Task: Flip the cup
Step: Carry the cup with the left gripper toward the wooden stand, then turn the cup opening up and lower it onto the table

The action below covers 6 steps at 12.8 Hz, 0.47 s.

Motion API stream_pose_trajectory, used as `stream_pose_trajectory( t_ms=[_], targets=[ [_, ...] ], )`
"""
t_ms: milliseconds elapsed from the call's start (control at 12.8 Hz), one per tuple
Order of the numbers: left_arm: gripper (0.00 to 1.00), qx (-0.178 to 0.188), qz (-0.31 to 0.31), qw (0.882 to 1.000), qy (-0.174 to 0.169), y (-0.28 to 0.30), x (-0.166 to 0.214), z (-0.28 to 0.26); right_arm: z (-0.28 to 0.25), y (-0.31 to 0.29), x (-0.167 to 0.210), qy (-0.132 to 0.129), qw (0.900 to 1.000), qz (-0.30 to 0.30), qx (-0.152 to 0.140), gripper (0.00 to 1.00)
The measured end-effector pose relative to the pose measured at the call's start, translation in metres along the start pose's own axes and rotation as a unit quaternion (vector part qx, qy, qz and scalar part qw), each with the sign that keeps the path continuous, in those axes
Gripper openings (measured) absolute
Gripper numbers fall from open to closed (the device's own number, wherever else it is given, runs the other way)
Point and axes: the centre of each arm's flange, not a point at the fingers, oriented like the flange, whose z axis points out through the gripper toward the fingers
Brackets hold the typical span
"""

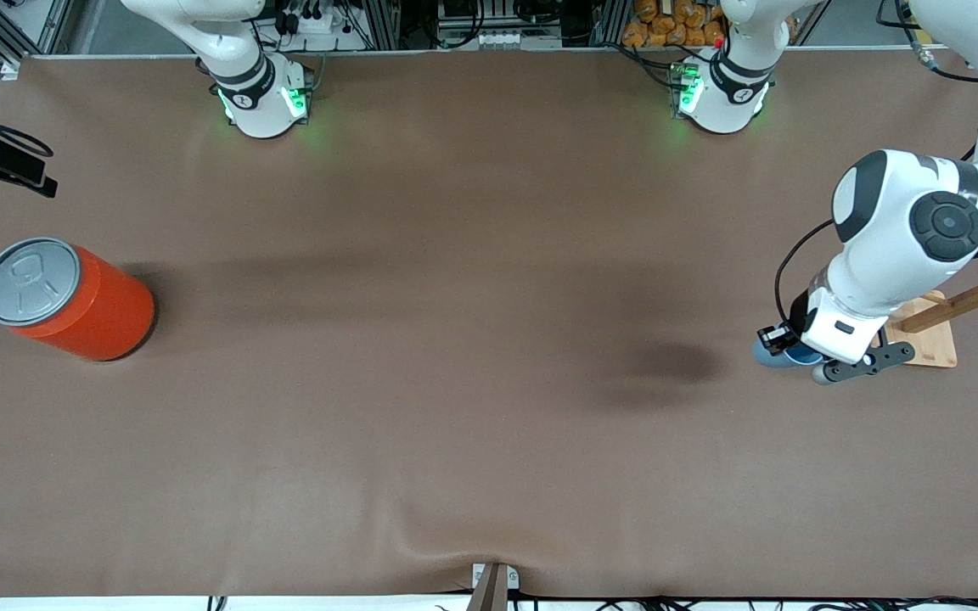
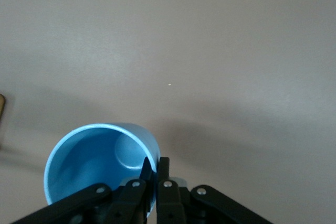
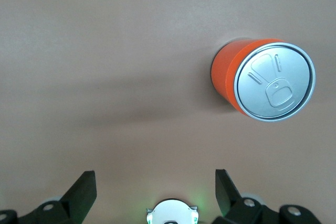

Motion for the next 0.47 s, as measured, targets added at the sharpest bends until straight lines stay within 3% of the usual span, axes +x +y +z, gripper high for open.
stream_pose_trajectory(
  t_ms=[469],
  targets=[
    [0.05, 0.025, 0.005, 1.0, 0.015, 0.006, -0.019, 0.007, 0.001, -0.001, 0.012, 0.024, 1.0, -0.001, 0.0, 1.0]
  ],
)
